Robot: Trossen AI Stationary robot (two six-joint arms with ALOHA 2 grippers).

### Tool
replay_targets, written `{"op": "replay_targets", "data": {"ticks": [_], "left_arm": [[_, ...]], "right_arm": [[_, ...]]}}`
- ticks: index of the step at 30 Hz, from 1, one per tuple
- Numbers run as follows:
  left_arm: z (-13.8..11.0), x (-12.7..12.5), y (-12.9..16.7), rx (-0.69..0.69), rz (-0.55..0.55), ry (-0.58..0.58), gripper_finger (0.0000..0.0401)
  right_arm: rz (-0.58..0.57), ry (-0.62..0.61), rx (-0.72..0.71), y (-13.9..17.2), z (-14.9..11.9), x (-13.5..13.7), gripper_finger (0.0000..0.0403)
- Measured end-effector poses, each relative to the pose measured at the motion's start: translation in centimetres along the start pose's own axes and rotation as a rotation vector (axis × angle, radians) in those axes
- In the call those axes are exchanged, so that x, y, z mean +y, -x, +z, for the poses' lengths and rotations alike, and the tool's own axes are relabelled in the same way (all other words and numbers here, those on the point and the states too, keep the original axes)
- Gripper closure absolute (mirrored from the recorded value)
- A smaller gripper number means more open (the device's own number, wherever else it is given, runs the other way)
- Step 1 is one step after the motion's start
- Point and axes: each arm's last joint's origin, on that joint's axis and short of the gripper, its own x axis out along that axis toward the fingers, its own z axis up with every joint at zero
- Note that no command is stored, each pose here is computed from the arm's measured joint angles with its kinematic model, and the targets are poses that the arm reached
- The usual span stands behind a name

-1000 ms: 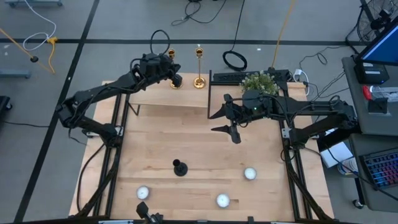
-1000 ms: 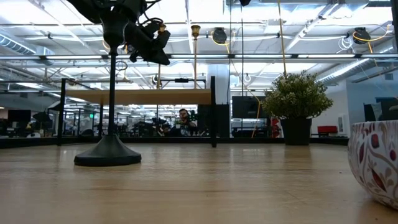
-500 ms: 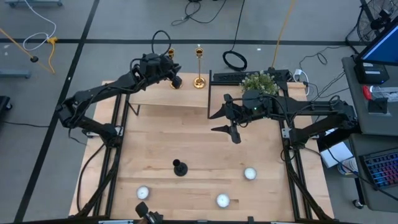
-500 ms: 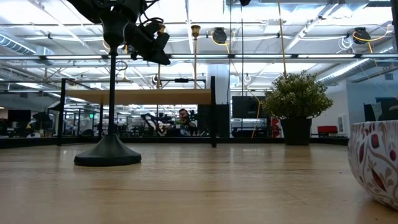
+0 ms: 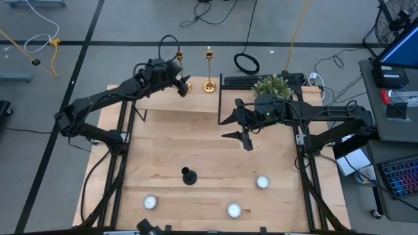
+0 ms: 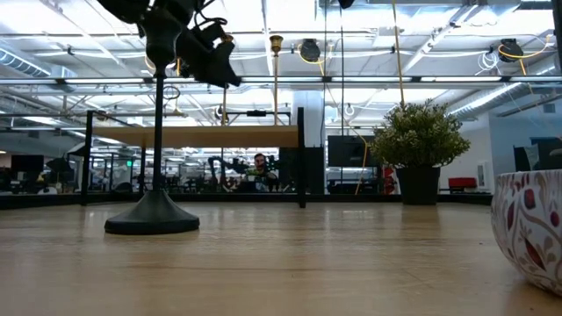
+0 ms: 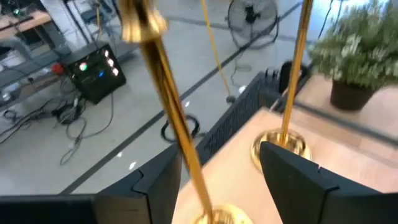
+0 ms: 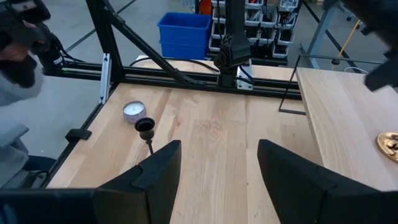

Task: Pick & Place candle stick holders
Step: Adjust the gold candle holder on the shelf, then put the black candle holder on the shelf

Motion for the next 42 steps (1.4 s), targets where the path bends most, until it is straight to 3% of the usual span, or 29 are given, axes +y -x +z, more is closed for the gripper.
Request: {"op": "replay_targets", "data": {"ticks": [3, 9, 13, 19, 23, 28, 33, 42], "left_arm": [[0.1, -0.1, 1.8, 0.036, 0.005, -0.011, 0.0176], [0.6, -1.2, 6.2, 0.035, -0.091, -0.032, 0.0176], [-0.4, -2.2, 9.2, 0.138, -0.168, -0.062, 0.0176], [-3.0, -4.3, 12.4, 0.393, -0.363, -0.150, 0.0176], [-4.4, -6.4, 13.5, 0.487, -0.530, -0.210, 0.0176], [-7.2, -9.8, 13.5, 0.473, -0.691, -0.280, 0.0176], [-10.9, -13.5, 13.4, 0.359, -0.822, -0.322, 0.0176], [-15.3, -17.0, 14.1, 0.147, -0.973, -0.224, 0.0176]], "right_arm": [[0.000, 0.000, 0.000, 0.0, 0.0, 0.0, 0.0193], [0.000, 0.000, 0.000, 0.0, 0.0, 0.0, 0.0193], [0.000, 0.000, 0.000, 0.0, 0.0, 0.0, 0.0193], [0.000, 0.000, 0.000, 0.0, 0.0, 0.0, 0.0193], [0.000, 0.000, 0.000, 0.0, 0.0, 0.0, 0.0193], [0.000, 0.000, -0.001, 0.0, 0.0, 0.0, 0.0193], [0.000, 0.000, 0.000, 0.0, 0.0, 0.0, 0.0193], [0.000, 0.000, -0.002, -0.2, -0.3, 0.0, 0.0193]]}}
